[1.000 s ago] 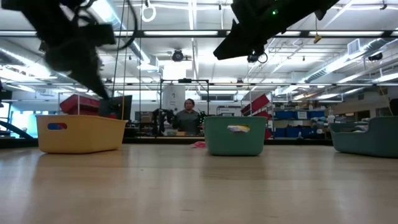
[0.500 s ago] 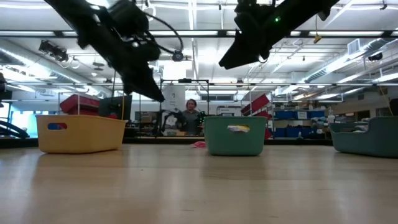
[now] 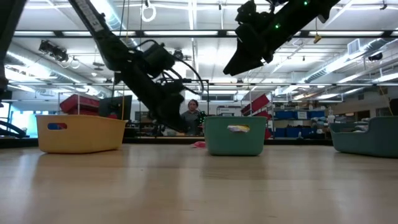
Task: Sort candy
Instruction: Put the red candy pack into the yellow bin
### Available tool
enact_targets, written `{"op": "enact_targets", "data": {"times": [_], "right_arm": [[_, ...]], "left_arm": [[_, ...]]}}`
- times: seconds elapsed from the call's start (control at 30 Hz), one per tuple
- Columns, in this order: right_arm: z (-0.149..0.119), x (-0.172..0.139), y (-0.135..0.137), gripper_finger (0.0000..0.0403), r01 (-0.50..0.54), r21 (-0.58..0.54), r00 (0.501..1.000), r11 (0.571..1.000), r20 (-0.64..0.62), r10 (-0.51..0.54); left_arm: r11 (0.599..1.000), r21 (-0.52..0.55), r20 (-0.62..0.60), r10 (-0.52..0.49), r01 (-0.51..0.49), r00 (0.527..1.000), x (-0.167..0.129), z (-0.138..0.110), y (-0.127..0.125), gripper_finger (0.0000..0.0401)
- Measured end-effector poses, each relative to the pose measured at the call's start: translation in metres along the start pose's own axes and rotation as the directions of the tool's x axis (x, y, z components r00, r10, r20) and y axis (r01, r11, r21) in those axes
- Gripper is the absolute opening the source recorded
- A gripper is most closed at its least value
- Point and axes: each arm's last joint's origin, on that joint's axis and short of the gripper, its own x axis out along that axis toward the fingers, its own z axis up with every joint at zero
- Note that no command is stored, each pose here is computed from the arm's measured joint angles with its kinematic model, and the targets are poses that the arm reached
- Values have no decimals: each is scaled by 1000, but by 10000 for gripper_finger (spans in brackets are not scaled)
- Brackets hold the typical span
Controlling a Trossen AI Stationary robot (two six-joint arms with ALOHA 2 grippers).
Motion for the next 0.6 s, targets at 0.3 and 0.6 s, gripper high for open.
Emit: {"op": "enact_targets", "data": {"times": [0.3,0.6], "right_arm": [[-2,0,0,227,2,-9,1000,1000,-18,-3],[-3,0,-1,213,3,-12,1000,1000,-26,-3]], "left_arm": [[999,44,-53,-19,21,998,41,0,-1,178],[999,52,-24,-10,11,1000,58,1,-1,162]]}}
